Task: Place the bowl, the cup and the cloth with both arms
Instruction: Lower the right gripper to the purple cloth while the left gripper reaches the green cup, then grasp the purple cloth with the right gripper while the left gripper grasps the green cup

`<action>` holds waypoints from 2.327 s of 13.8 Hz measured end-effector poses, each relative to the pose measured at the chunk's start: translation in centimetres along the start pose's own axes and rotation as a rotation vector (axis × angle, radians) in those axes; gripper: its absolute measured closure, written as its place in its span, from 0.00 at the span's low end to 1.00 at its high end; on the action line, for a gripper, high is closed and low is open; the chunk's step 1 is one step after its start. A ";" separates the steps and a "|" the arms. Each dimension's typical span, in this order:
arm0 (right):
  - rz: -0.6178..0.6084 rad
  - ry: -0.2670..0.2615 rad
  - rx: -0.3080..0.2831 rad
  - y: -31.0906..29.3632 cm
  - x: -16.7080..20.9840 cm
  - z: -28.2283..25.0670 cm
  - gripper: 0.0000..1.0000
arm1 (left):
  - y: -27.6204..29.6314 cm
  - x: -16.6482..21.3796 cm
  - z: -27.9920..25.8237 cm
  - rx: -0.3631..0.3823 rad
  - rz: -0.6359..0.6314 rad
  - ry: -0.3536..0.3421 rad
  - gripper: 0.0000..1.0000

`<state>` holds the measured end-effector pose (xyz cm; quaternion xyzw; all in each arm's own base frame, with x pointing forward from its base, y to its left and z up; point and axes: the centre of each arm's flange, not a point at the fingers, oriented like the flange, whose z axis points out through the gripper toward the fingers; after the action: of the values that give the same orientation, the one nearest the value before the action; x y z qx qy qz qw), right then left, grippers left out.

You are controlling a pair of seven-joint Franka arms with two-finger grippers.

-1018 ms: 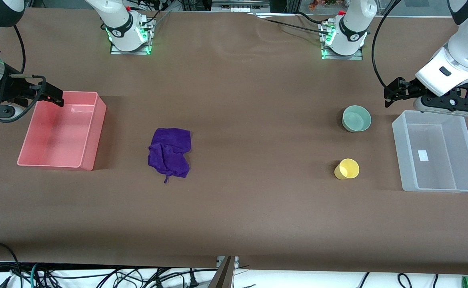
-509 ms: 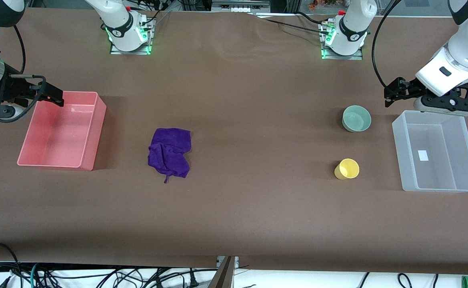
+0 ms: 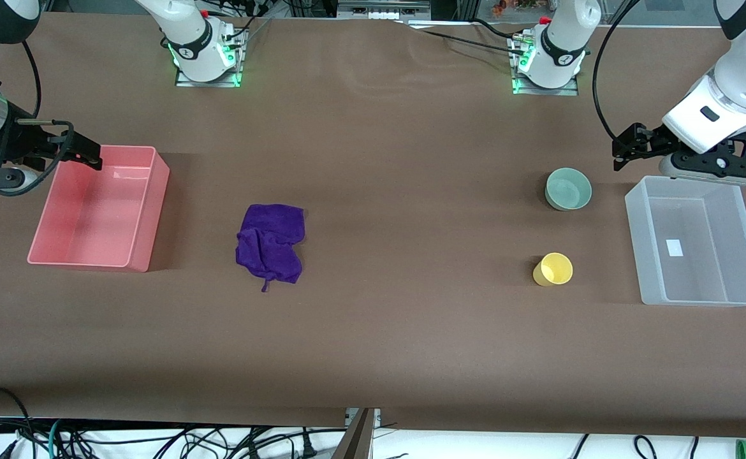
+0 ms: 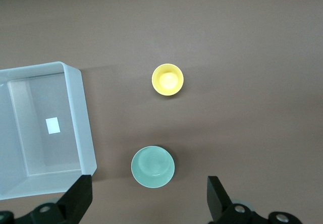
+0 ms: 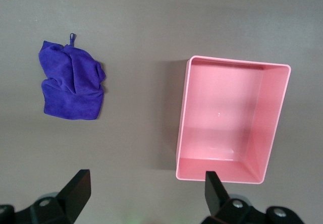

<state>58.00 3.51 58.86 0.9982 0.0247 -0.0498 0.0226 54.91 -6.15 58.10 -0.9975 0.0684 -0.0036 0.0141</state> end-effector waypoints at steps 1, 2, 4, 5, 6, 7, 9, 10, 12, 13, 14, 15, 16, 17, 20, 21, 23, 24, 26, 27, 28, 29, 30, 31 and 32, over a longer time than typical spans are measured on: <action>0.000 -0.004 0.000 0.0 0.1 0.2 0.00 | 0.0 0.0 0.0 0.000 0.000 0.000 0.00; 0.000 -0.008 0.001 0.0 0.3 0.5 0.00 | 0.0 0.0 0.0 0.000 0.000 0.000 0.00; -0.001 -0.014 0.001 -0.1 0.5 0.8 0.00 | 0.0 0.0 0.0 0.000 0.000 -0.002 0.00; -0.003 -0.015 0.001 -0.1 0.5 0.9 0.00 | 0.0 -0.1 0.1 0.000 0.000 -0.008 0.00; -0.007 -0.014 0.000 -0.4 0.5 0.9 0.00 | 0.0 -0.2 0.3 0.000 0.004 -0.019 0.00; -0.014 -0.014 0.000 -0.8 0.5 0.9 0.00 | 0.0 -0.2 0.6 -0.001 0.016 -0.032 0.00; -0.035 -0.018 -0.001 -2.0 0.9 1.5 0.00 | -0.1 0.1 1.9 -0.003 0.079 -0.059 0.00; -0.046 -0.029 -0.002 -2.7 1.4 2.3 0.00 | -0.4 0.4 2.9 -0.006 0.127 -0.078 0.00; -0.071 -0.054 0.000 -4.1 3.2 5.3 0.00 | -1.7 1.2 5.4 -0.019 0.253 -0.123 0.00; -0.085 -0.073 0.001 -5.1 4.3 7.4 0.00 | -2.6 1.5 6.9 -0.032 0.342 -0.149 0.00; -0.101 -0.086 0.003 -6.1 5.3 9.4 0.00 | -3.6 1.7 8.8 -0.052 0.443 -0.180 0.00; -0.121 -0.089 0.004 -7.6 6.3 11.4 0.00 | -4.6 1.9 11.0 -0.078 0.544 -0.215 0.00; -0.145 -0.086 0.005 -9.4 7.1 13.1 0.00 | -5.7 2.1 13.2 -0.107 0.635 -0.245 0.00; -0.173 -0.075 0.006 -11.5 7.8 14.7 0.00 | -6.7 2.4 15.5 -0.134 0.711 -0.265 0.00; -0.200 -0.022 0.011 -18.6 9.2 19.6 0.00 | -7.2 1.5 22.5 -0.153 0.823 -0.257 0.00; -0.189 -0.019 0.011 -20.3 9.4 21.3 0.00 | -6.8 0.6 24.8 -0.142 0.834 -0.236 0.00; -0.184 -0.038 0.009 -21.8 9.8 24.4 0.00 | -5.9 -1.8 29.0 -0.114 0.851 -0.184 0.00; -0.183 -0.049 0.008 -21.8 10.0 25.8 0.00 | -5.6 -3.0 30.8 -0.102 0.858 -0.161 0.00; -0.180 -0.063 0.007 -21.8 10.5 28.4 0.00 | -4.9 -5.0 33.9 -0.085 0.870 -0.128 0.00; -0.180 -0.068 0.007 -21.9 10.7 29.6 0.00 | -4.6 -5.6 34.9 -0.074 0.883 -0.117 0.02; -0.181 -0.074 0.008 -22.0 10.8 30.7 0.00 | -4.4 -5.9 35.8 -0.056 0.902 -0.104 0.02; -0.185 -0.084 0.007 -22.3 10.8 31.9 0.00 | -4.2 -6.1 36.5 -0.035 0.928 -0.096 0.11; -0.190 -0.094 0.006 -22.8 10.8 33.2 0.00 | -4.0 -6.3 37.2 -0.017 0.954 -0.094 0.22; -0.195 -0.100 0.005 -23.3 10.7 34.4 0.00 | -3.9 -6.4 37.6 -0.008 0.971 -0.095 0.32; -0.200 -0.110 0.003 -23.7 10.6 35.5 0.00 | -3.9 -6.5 38.0 -0.003 0.981 -0.094 0.44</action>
<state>63.80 25.96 21.45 0.9865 0.1228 -0.1067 0.0174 49.35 -0.38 20.20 -0.8469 0.5293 0.0487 0.0158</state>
